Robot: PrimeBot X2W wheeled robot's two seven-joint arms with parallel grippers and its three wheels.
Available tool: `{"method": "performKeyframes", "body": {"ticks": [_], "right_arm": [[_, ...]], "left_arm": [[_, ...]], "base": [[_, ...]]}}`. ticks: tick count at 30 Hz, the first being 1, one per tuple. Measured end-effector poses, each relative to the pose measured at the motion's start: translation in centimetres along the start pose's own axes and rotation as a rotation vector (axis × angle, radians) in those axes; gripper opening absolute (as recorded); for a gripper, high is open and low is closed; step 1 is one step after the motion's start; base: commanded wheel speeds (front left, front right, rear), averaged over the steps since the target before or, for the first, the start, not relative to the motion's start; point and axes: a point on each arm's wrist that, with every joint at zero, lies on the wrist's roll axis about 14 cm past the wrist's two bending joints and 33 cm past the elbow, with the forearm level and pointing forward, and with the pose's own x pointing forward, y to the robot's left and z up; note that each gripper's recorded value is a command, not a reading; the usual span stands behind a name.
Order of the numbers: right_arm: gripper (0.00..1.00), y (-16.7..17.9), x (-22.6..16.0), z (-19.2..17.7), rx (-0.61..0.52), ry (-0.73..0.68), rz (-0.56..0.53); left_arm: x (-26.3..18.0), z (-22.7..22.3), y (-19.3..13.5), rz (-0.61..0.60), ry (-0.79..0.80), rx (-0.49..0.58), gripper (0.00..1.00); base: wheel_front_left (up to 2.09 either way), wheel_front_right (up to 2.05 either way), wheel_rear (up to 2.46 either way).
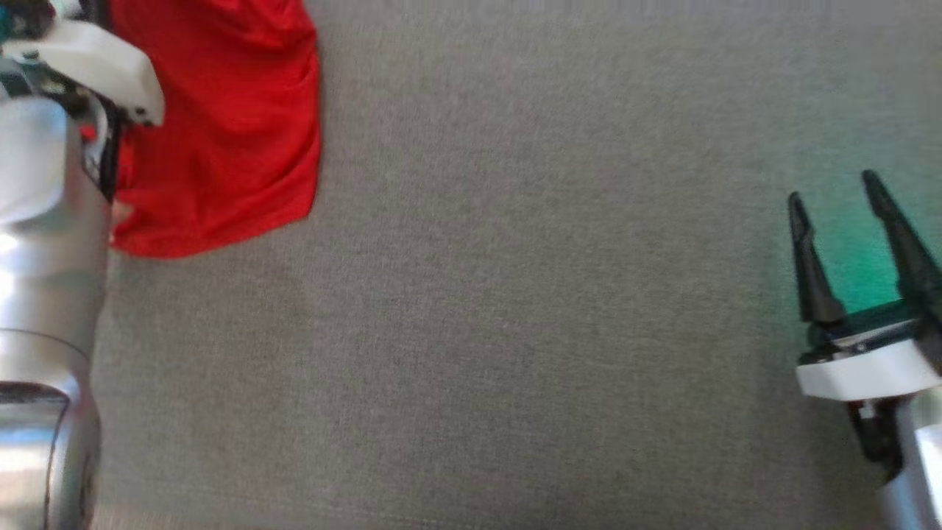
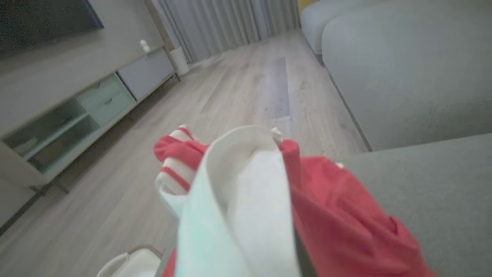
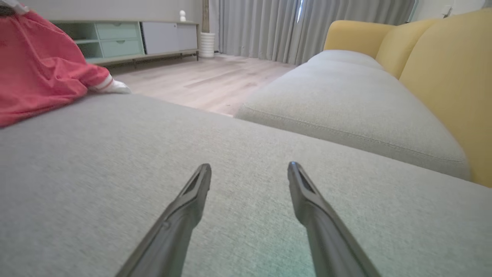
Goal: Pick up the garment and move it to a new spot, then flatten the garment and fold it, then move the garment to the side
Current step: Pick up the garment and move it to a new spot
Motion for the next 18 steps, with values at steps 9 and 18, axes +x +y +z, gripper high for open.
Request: {"method": "performKeyframes", "body": {"ticks": [9, 18], "right_arm": [[1.0, 0.6, -3.5, 5.3, 0.047, -0.107, -0.093], [1.0, -0.3, -10.7, 7.9, 0.058, -0.165, -0.239]], "left_arm": [[-3.3, 15.5, -2.9, -0.114, -0.402, 0.128, 0.0], [-11.1, 29.4, -10.5, -0.302, -0.783, 0.115, 0.0]], "base": [[0.0, 0.0, 0.0], [0.0, 0.0, 0.0]]}}
